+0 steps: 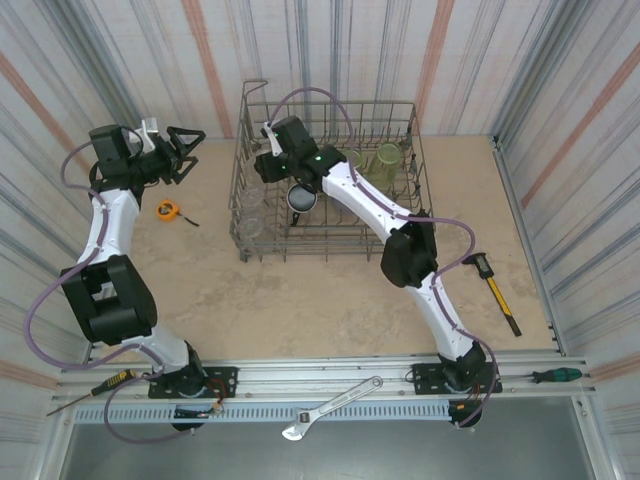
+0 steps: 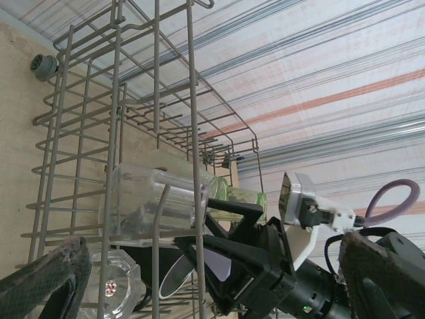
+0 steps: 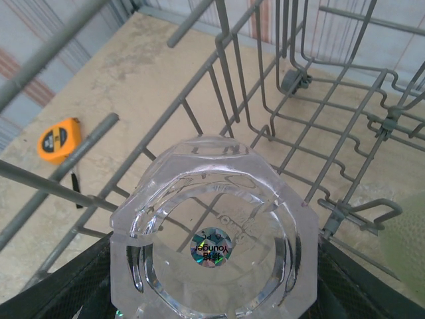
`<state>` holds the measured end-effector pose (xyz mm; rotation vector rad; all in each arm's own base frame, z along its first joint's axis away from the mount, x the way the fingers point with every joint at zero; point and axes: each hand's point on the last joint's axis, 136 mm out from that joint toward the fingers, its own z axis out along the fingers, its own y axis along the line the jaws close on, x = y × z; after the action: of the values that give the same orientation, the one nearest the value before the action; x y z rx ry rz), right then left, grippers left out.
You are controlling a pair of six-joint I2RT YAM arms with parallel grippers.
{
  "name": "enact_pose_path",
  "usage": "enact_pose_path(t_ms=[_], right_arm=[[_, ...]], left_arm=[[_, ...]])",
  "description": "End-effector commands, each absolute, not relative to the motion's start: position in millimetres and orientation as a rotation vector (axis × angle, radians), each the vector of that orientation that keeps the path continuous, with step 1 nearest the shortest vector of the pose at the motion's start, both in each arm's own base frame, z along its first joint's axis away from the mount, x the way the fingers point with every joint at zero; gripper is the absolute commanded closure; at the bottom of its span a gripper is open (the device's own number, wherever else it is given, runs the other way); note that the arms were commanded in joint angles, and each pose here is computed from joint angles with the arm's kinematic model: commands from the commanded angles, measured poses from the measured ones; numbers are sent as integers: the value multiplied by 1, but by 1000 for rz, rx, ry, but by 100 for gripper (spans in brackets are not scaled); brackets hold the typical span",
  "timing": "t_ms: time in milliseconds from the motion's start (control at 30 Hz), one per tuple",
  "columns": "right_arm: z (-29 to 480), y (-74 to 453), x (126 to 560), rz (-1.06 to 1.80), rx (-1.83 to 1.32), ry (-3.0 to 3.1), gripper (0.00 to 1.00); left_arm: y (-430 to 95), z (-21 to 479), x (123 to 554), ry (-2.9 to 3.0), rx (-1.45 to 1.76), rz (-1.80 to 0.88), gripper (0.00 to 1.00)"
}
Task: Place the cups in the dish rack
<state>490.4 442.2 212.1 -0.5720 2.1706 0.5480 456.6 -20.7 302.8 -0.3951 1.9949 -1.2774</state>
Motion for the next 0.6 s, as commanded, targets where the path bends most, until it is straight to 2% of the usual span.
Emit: enact_pose_path(t_ms=[0, 567], right_arm=[[219, 445, 498, 518, -575, 2130, 60], [185, 445, 505, 395, -634, 2163, 57]], left_arm=[[-16, 321, 452, 1957, -357, -1242, 1], [-15, 322, 452, 1950, -360, -1247, 1]])
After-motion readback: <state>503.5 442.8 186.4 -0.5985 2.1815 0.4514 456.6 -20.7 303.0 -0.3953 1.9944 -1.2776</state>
